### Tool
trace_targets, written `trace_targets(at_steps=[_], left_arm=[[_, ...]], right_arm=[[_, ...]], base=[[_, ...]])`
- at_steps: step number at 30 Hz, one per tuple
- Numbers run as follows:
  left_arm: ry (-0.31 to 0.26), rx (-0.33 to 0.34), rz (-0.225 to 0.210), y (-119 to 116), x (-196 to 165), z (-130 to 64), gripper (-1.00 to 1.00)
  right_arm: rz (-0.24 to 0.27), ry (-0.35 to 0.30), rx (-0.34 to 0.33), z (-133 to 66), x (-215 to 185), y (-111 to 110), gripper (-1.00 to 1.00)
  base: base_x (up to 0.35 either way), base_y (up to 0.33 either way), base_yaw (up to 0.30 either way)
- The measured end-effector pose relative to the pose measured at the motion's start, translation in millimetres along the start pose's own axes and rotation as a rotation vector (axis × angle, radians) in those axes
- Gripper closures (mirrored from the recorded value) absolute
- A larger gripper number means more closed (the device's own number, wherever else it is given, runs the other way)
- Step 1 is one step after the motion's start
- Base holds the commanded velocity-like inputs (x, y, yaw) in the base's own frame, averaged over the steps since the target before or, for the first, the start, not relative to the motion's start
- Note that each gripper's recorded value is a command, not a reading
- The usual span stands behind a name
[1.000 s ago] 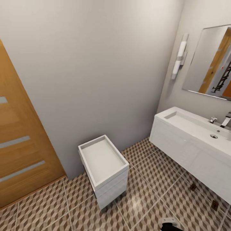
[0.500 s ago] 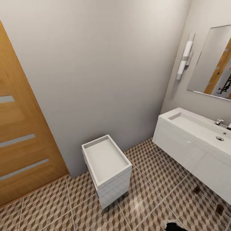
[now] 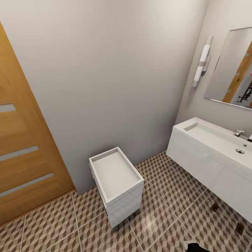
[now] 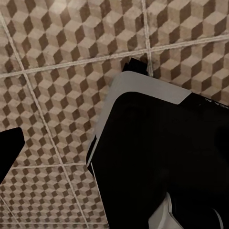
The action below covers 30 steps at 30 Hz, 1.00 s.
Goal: Take the four mousetraps from the cabinet in the bathroom and place them on the bathroom floor. Make sure all four end up on the same floor surface, and ensure that at least two of them are either under or directly next to the same bathroom sink.
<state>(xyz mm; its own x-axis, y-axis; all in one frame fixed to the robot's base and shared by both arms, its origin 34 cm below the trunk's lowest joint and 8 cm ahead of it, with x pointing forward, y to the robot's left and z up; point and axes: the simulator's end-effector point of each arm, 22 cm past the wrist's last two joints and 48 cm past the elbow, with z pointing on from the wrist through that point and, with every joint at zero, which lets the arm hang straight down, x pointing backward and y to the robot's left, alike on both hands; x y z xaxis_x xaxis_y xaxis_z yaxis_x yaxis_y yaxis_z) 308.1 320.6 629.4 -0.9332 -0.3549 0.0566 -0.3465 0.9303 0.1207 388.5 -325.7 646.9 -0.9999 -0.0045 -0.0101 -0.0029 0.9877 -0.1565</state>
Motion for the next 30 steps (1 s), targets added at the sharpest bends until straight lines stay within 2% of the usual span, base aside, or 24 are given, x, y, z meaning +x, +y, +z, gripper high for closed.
trace_targets(at_steps=[5,7,14,21,30], left_arm=[[-0.006,0.000,-0.001,0,-1,0.2,-1.00],[-0.029,0.000,-0.005,1,-5,0.3,-1.00],[-0.058,0.000,-0.009,1,-11,0.4,-1.00],[-0.060,-0.002,-0.010,2,-8,1.4,-1.00],[-0.049,-0.008,-0.010,6,1,4.1,-1.00]], right_arm=[[0.001,0.026,0.011,3.7,14,-14,-1.00],[0.002,0.044,0.000,6.4,26,-20,-1.00],[0.008,0.068,-0.052,9.6,42,-14,-1.00],[0.002,0.083,-0.072,11.4,54,-11,-1.00],[-0.070,0.098,-0.055,13.4,65,-16,-1.00]], base=[[0.000,0.000,0.000],[0.000,0.000,0.000],[0.000,0.000,0.000],[0.000,0.000,0.011],[-0.004,0.000,0.192]])
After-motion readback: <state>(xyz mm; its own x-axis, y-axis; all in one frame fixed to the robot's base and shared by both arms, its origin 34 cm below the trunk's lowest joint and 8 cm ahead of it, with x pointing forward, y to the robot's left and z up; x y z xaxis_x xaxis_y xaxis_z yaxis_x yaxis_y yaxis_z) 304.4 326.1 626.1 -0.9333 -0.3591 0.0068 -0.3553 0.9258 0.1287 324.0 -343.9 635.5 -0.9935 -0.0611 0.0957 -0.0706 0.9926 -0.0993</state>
